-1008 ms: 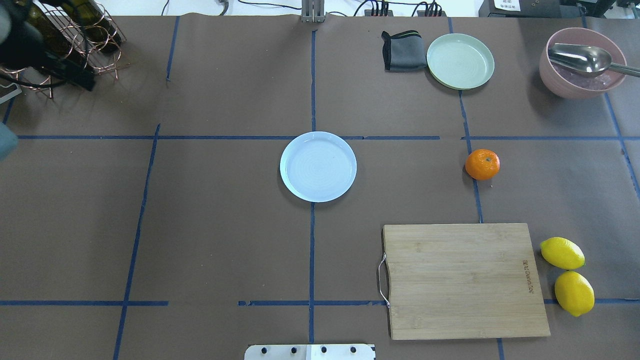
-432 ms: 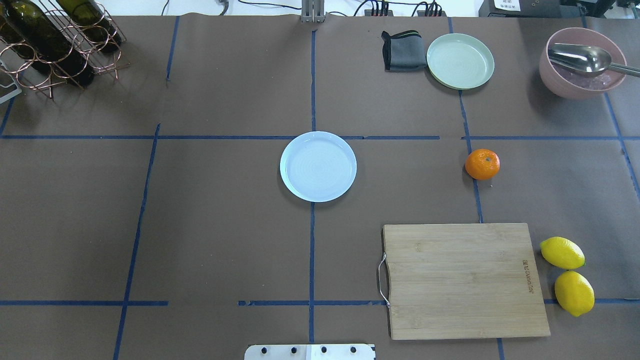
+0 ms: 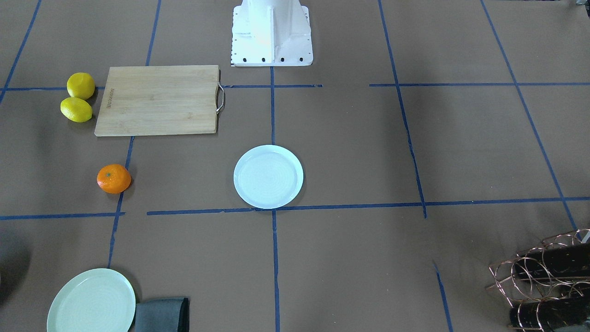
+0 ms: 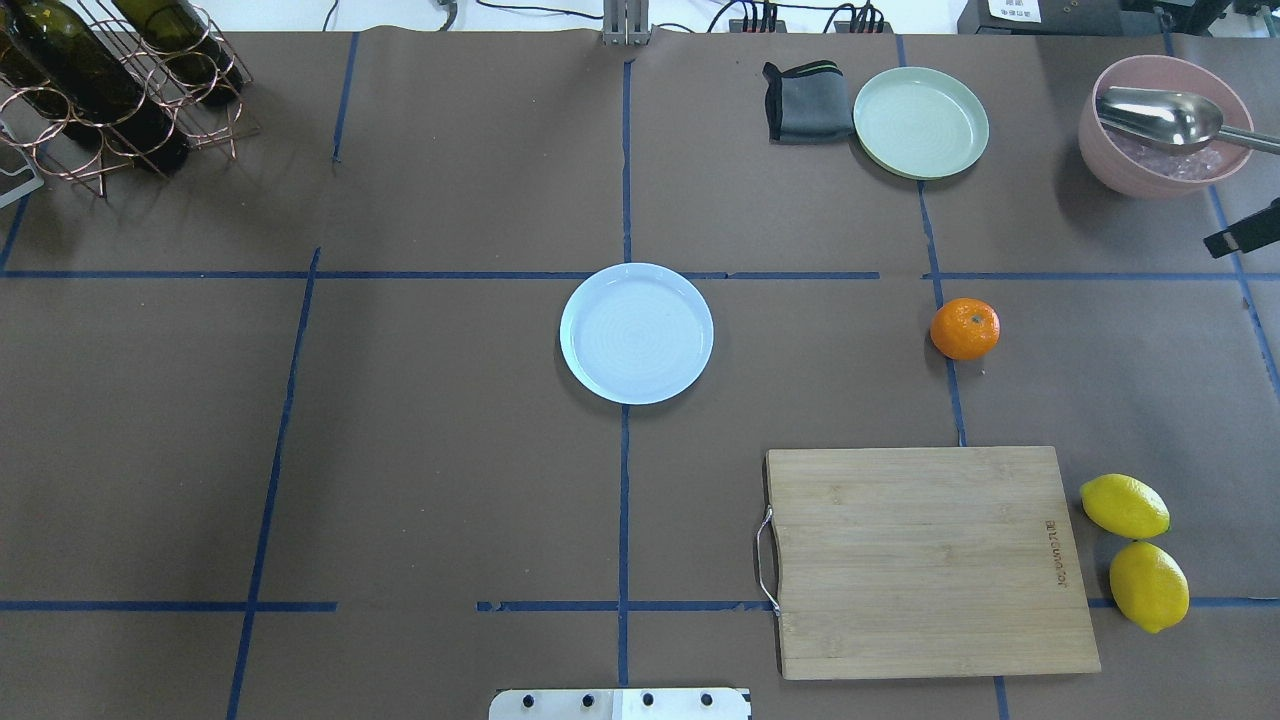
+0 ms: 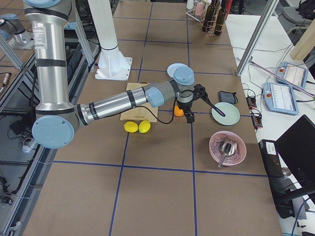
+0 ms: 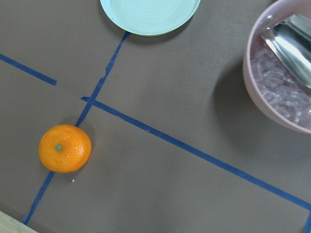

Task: Pick orange to plate
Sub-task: 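Move the right gripper down over the orange, then close the right gripper around the orange and lift it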

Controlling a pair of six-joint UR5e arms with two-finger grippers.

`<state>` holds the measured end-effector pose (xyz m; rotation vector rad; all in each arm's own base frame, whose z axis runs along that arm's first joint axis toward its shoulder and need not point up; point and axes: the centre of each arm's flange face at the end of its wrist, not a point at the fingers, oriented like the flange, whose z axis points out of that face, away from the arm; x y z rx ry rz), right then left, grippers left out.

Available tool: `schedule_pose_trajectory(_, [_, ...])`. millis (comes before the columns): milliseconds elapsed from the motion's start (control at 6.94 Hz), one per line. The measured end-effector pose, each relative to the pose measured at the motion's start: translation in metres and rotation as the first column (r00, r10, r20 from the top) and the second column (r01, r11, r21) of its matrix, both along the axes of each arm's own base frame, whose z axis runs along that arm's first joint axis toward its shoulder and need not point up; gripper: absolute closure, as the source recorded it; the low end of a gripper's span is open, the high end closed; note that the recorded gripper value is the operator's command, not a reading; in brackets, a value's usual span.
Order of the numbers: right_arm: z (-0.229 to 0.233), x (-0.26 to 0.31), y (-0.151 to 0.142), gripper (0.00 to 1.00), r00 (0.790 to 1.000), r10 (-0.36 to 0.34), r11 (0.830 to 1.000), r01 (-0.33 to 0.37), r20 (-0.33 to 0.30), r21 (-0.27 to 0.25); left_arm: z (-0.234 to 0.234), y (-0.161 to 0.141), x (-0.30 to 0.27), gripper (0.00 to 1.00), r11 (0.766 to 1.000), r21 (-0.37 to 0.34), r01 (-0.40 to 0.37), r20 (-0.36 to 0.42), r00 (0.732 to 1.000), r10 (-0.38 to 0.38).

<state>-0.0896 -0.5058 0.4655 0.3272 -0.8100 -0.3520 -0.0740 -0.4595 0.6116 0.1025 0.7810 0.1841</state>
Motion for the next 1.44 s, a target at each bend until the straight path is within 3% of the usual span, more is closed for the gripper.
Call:
schedule_pose_trajectory(432, [-0.056, -0.134, -0.007, 0.00, 0.997, 0.065, 0.995, -0.068, -0.029, -0.078, 0.010, 0.006, -0.001, 0.00, 0.999, 0.034, 0.004, 0.005, 1.000, -0.005])
schedule_pose_trajectory(720, [-0.051, -0.207, -0.001, 0.00, 0.992, 0.123, 0.989, -0.125, -0.039, -0.073, 0.009, 0.006, 0.000, 0.00, 0.999, 0.040, 0.005, 0.005, 1.000, -0.005])
schedule_pose_trajectory(1008, [-0.025, -0.233, -0.003, 0.00, 0.989, 0.146, 0.987, -0.147, -0.016, -0.069, 0.007, 0.006, 0.000, 0.00, 0.999, 0.044, 0.004, 0.004, 1.000, -0.004])
schedule_pose_trajectory(1441, [-0.006, -0.251, 0.005, 0.00, 0.987, 0.149, 0.987, -0.152, -0.052, -0.054, 0.006, 0.006, 0.000, 0.00, 0.999, 0.046, 0.004, 0.004, 1.000, -0.005])
